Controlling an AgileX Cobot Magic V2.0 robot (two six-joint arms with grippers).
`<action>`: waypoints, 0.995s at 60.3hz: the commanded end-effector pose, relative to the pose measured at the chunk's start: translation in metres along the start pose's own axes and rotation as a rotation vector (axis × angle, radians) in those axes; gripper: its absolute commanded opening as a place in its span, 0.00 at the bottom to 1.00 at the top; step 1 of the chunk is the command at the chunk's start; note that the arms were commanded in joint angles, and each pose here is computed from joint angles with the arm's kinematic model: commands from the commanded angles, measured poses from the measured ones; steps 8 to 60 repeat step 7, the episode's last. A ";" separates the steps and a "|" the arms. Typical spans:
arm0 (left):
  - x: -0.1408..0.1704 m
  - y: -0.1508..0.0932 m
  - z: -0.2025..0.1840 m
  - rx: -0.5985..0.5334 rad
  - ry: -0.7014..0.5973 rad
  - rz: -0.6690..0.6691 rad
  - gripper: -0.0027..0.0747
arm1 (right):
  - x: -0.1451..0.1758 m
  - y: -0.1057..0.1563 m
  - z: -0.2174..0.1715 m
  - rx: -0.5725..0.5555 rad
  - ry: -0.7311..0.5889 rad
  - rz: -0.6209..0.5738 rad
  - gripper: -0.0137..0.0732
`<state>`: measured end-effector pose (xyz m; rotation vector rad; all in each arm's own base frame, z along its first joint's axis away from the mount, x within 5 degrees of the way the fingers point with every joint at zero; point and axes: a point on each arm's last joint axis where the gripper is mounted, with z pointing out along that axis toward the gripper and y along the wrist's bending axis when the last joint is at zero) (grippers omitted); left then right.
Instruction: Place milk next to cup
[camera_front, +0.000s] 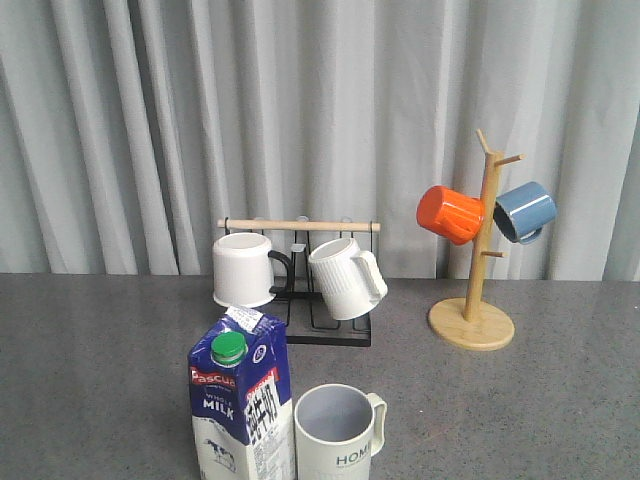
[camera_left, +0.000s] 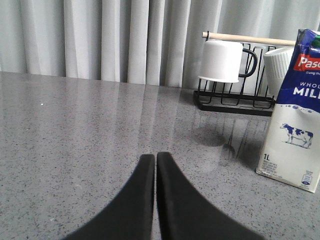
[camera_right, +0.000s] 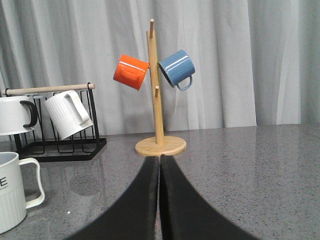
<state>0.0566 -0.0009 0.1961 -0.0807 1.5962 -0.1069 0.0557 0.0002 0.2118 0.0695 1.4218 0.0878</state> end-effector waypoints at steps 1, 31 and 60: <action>0.001 0.000 0.000 0.009 -0.065 -0.015 0.03 | -0.005 0.001 -0.001 -0.009 -0.082 -0.018 0.15; 0.001 0.000 0.000 0.009 -0.065 -0.015 0.03 | -0.005 0.001 -0.001 -0.009 -0.082 -0.018 0.15; 0.001 0.000 0.000 0.009 -0.065 -0.015 0.03 | -0.005 0.001 -0.001 -0.009 -0.082 -0.018 0.15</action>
